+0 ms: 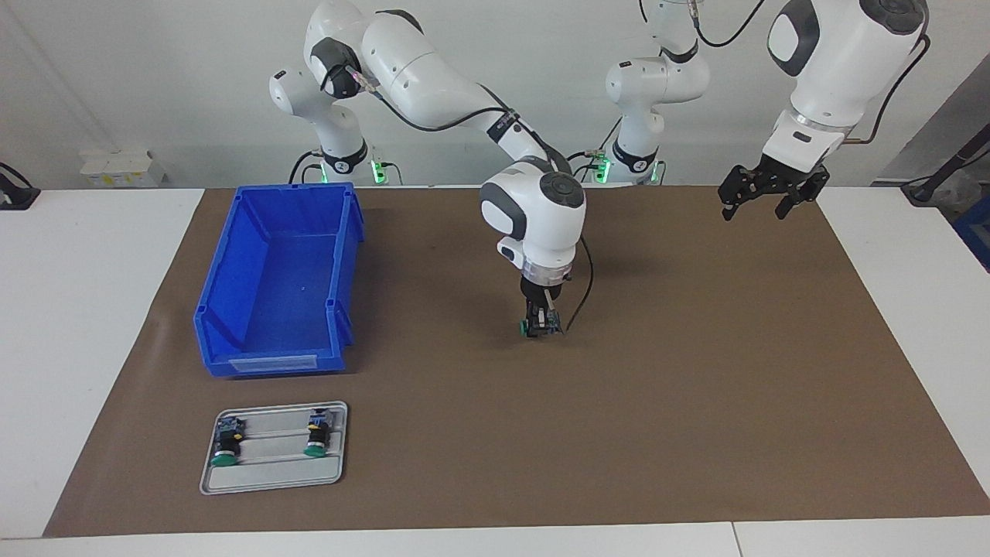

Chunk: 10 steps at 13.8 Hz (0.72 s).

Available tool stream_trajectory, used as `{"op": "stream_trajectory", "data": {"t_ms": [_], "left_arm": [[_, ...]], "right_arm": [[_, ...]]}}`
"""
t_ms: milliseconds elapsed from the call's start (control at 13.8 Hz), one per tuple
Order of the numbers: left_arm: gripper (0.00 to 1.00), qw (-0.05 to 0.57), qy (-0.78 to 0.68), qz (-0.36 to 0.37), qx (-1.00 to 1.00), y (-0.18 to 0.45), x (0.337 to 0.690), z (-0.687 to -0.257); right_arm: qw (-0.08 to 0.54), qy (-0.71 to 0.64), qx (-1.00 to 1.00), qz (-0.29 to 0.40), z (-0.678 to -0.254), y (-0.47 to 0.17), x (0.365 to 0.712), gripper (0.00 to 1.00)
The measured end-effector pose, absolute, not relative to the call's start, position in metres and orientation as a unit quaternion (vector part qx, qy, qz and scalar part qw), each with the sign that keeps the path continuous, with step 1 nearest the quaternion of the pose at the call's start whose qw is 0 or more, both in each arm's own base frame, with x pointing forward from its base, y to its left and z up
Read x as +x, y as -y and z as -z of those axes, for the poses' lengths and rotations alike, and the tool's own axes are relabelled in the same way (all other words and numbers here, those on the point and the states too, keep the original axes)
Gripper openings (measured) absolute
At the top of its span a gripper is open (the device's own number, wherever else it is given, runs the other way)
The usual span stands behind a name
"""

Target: Place and press button with both arms

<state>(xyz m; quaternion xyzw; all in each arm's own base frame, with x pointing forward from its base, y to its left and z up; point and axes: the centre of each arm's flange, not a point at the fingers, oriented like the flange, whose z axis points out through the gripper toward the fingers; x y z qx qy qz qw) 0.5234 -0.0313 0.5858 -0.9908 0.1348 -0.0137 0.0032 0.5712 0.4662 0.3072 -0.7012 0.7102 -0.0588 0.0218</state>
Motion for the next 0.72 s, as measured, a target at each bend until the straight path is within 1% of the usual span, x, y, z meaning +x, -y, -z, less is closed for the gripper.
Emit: {"op": "stream_trajectory", "data": {"t_ms": [145,217,290,434,507,579,651,724], "left_arm": [[1.00,0.005,-0.202,0.016,-0.979,0.033,0.524,-0.586],[1.00,0.005,-0.241,0.017,-0.970,0.033,0.524,-0.586],[1.00,0.006,-0.282,0.017,-0.959,0.034,0.524,-0.586],[1.00,0.007,-0.344,0.016,-0.939,0.035,0.524,-0.585],[1.00,0.003,-0.368,0.016,-0.930,0.037,0.524,-0.584],[0.99,-0.006,-0.393,0.020,-0.919,0.043,0.524,-0.582],[0.96,-0.016,-0.420,0.026,-0.907,0.050,0.524,-0.578],[0.96,-0.026,-0.449,0.033,-0.893,0.058,0.524,-0.572]], "right_arm": [[0.025,-0.715,-0.697,0.045,-0.300,-0.466,0.567,0.33],[0.024,-0.718,-0.695,0.040,-0.299,-0.466,0.566,0.37],[0.024,-0.720,-0.693,0.036,-0.300,-0.466,0.565,0.46],[0.026,-0.722,-0.691,0.032,-0.304,-0.465,0.564,0.72],[0.027,-0.722,-0.691,0.032,-0.306,-0.465,0.564,0.81],[0.030,-0.722,-0.690,0.032,-0.311,-0.465,0.564,0.94],[0.035,-0.723,-0.689,0.033,-0.319,-0.464,0.565,0.99],[0.043,-0.724,-0.688,0.033,-0.330,-0.462,0.567,0.99]]}}
